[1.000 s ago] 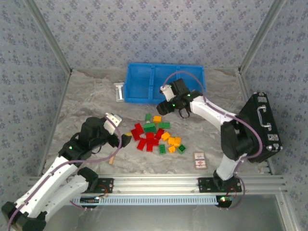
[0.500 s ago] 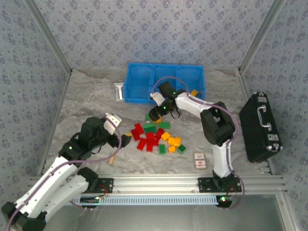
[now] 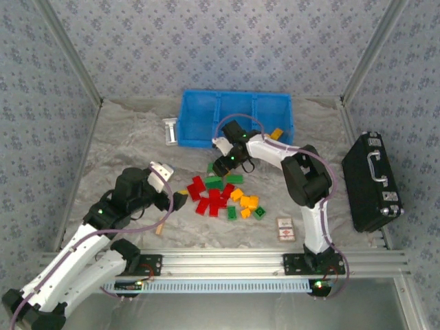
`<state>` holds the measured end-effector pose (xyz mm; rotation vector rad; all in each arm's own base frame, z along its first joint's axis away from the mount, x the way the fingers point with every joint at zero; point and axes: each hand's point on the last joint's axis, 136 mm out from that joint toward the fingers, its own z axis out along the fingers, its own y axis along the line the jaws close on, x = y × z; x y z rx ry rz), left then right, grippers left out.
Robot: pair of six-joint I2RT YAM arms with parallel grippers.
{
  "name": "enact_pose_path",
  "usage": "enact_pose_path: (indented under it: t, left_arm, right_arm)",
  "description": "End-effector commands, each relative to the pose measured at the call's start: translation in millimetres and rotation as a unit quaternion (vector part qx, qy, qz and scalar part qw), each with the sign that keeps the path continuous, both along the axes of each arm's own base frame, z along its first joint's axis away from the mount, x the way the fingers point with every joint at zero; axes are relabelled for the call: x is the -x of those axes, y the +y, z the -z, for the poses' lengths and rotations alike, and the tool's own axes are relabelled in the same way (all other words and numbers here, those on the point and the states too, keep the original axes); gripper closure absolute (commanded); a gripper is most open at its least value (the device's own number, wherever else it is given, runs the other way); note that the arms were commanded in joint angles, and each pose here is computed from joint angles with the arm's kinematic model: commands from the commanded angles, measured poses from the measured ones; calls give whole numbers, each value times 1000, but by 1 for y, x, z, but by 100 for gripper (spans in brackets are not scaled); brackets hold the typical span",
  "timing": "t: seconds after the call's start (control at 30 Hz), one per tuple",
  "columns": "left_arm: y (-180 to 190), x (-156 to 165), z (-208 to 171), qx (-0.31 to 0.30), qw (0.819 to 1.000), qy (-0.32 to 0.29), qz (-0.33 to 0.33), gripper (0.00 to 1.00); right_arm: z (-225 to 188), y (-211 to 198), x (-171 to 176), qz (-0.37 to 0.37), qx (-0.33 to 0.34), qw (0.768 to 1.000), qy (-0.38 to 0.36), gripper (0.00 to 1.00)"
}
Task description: Sort the legos into containers by color
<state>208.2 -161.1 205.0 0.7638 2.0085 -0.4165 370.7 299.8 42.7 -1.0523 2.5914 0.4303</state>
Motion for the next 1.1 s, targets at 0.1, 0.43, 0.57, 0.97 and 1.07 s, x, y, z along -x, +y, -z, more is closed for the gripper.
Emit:
enact_pose_path:
  t: [0.1,0.43,0.57,0.97,1.07]
  left_arm:
    - [2,3,-5,-4,1000,-12,4,0]
    - [3,3,-6,-5,1000,-15,3,0]
    - [3,3,-7,-5,1000,-17,2,0]
    - [5,0,-10,-12,1000,-19,-3,0]
    - [4,-2,-8,-15,1000,-15,-6,0]
  right_arm:
    - [13,-7,7,3,30,999,15,37]
    - [15,-11,8,7,36,999,16,63]
    - [8,-17,6,16,34,999,10,69]
    - [-100,-86,-14,129,-38,989,-53,72]
    - [-137,-120,-32,178,-48,978,-93,72]
